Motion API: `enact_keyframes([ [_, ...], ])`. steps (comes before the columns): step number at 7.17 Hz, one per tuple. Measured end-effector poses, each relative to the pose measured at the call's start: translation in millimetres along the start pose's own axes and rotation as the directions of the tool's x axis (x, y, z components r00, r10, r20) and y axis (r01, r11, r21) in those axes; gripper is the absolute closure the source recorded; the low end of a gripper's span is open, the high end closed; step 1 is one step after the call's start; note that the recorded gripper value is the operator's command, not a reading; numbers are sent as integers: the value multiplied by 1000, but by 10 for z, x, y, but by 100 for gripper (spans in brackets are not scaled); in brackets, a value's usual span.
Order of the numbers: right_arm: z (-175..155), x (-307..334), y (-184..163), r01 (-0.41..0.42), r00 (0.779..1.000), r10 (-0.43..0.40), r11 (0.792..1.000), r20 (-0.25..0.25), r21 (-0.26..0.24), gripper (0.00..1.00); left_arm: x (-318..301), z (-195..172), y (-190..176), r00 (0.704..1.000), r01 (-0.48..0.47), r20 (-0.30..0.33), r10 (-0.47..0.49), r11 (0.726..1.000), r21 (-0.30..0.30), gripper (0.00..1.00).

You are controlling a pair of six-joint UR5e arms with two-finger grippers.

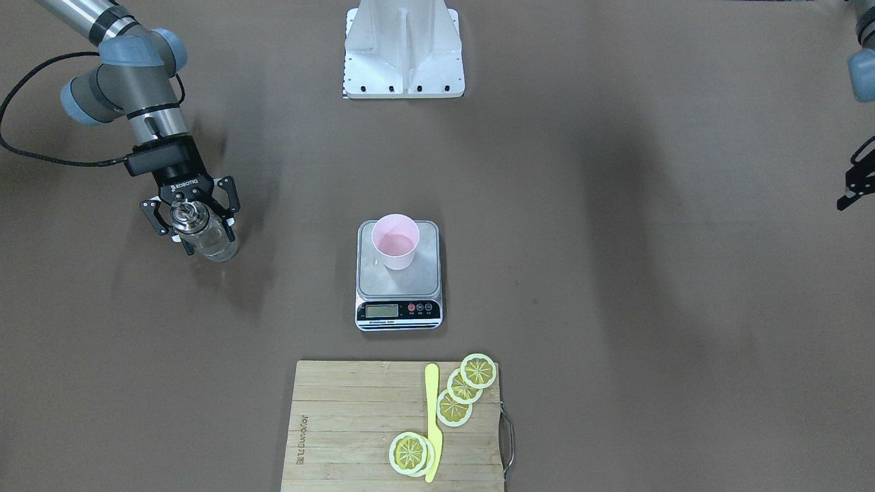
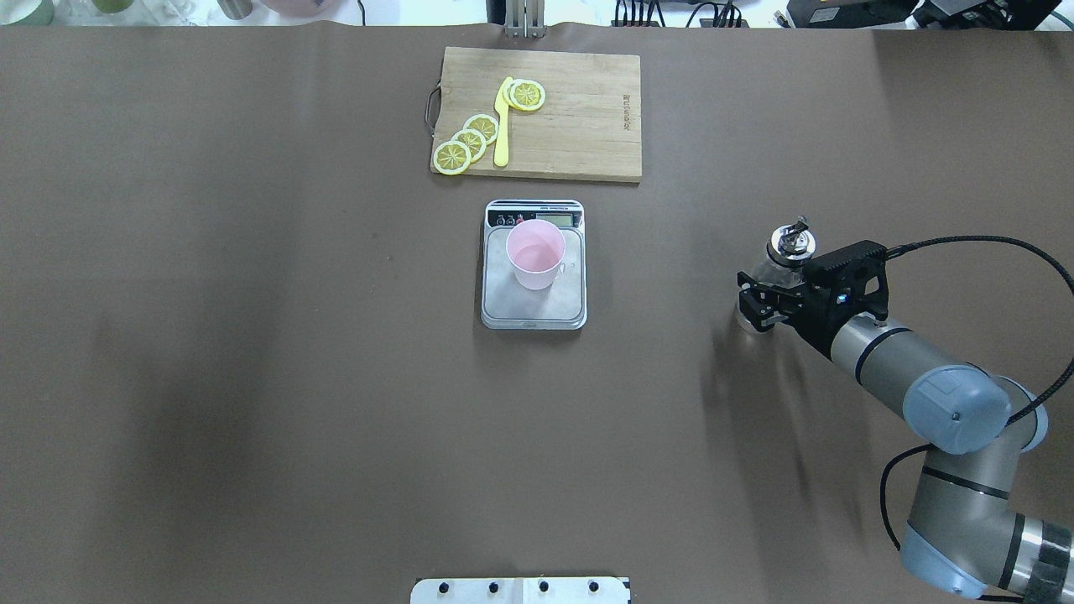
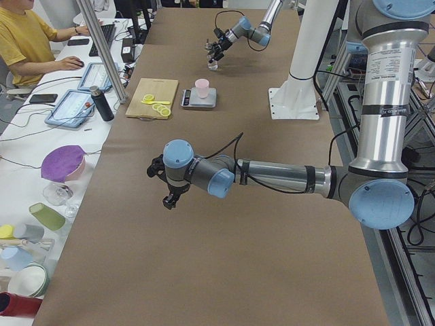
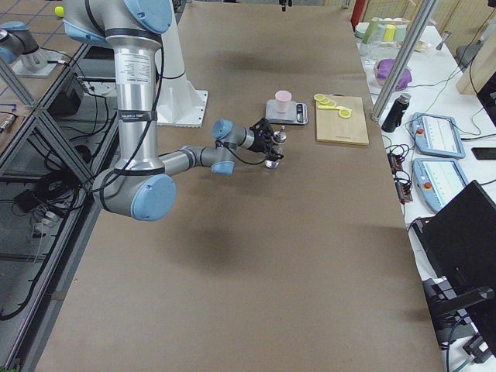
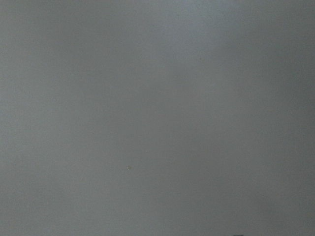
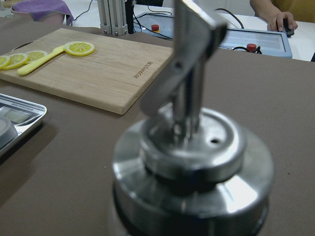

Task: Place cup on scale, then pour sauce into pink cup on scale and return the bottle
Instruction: 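Lower the bottle onto the table with the right gripper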

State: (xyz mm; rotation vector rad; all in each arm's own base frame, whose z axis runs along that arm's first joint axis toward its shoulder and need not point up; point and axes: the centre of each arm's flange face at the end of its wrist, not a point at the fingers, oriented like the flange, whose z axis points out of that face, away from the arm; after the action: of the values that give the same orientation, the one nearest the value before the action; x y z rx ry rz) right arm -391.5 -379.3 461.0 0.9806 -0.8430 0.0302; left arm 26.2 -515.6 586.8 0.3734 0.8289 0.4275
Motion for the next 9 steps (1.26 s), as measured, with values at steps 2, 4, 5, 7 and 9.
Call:
enact_keyframes([
  [2,-8,-18,-12,8,1000,-8,1000,7,-2,0,1,0,4,1000,0,0,0,1000,0,17],
  [4,-77,-82,-104,1,999,-1,1000,32,5,0,5,2,-1,1000,-1,0,1,1000,0,17],
  [5,-138,-107,-152,-5,999,5,1000,51,3,0,8,1,-9,1000,-2,0,2,1000,0,17],
  [7,-245,-42,-151,-8,998,9,1000,55,-4,0,10,0,-16,1000,-1,0,1,1000,0,17],
  [9,-416,111,-114,-5,999,6,1000,44,-14,0,10,0,-18,1000,-1,-1,1,1000,0,17],
])
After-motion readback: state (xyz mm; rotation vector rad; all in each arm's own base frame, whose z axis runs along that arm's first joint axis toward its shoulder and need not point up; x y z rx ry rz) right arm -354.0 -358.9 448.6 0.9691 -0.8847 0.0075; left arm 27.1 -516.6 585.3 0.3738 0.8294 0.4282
